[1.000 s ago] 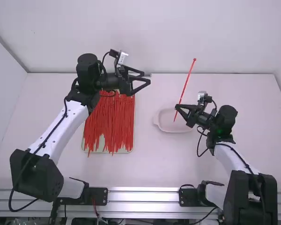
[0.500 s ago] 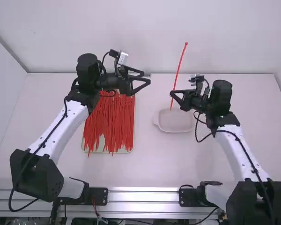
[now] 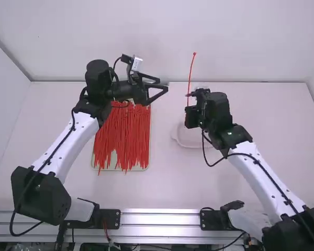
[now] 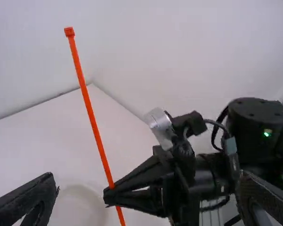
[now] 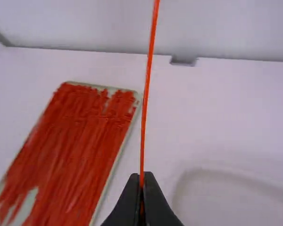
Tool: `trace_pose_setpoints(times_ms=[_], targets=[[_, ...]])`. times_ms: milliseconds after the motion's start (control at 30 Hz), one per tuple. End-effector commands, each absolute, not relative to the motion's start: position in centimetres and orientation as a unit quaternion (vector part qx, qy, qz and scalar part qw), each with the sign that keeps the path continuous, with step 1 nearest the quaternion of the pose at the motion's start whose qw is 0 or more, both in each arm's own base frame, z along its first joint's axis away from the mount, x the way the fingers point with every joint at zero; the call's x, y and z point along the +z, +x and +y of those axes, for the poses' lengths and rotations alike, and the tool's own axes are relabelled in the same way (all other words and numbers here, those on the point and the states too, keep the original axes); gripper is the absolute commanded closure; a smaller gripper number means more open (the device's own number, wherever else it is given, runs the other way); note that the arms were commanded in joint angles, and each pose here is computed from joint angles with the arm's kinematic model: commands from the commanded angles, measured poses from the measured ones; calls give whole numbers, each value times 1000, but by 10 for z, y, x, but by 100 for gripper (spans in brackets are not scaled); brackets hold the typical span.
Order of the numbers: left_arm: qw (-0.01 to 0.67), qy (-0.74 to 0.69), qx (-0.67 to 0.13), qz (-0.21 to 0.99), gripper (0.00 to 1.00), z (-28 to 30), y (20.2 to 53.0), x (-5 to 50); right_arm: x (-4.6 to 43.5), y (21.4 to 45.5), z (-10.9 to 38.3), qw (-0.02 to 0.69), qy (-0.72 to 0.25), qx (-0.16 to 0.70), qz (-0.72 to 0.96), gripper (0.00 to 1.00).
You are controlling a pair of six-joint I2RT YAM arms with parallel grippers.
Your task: Fasten the cable tie
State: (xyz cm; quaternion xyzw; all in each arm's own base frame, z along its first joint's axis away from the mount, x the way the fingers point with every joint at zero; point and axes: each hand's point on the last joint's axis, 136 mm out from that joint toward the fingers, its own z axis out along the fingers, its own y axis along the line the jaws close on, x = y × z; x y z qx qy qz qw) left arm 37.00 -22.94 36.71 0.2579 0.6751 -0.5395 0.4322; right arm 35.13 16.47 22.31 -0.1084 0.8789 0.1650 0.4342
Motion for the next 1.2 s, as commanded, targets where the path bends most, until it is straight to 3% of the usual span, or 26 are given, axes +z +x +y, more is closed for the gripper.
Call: trace_pose_setpoints(times_ms=[0, 567, 1167], targets=[[437, 249, -537, 677, 1, -222, 374, 368, 246, 358, 140, 482, -53, 82, 871, 100], [443, 251, -552, 660, 1, -222, 371, 382, 263, 315, 134, 537, 8, -100, 838, 100], [448, 306, -566, 620, 1, -239, 350, 397, 263, 292, 145, 553, -2, -147, 820, 100]])
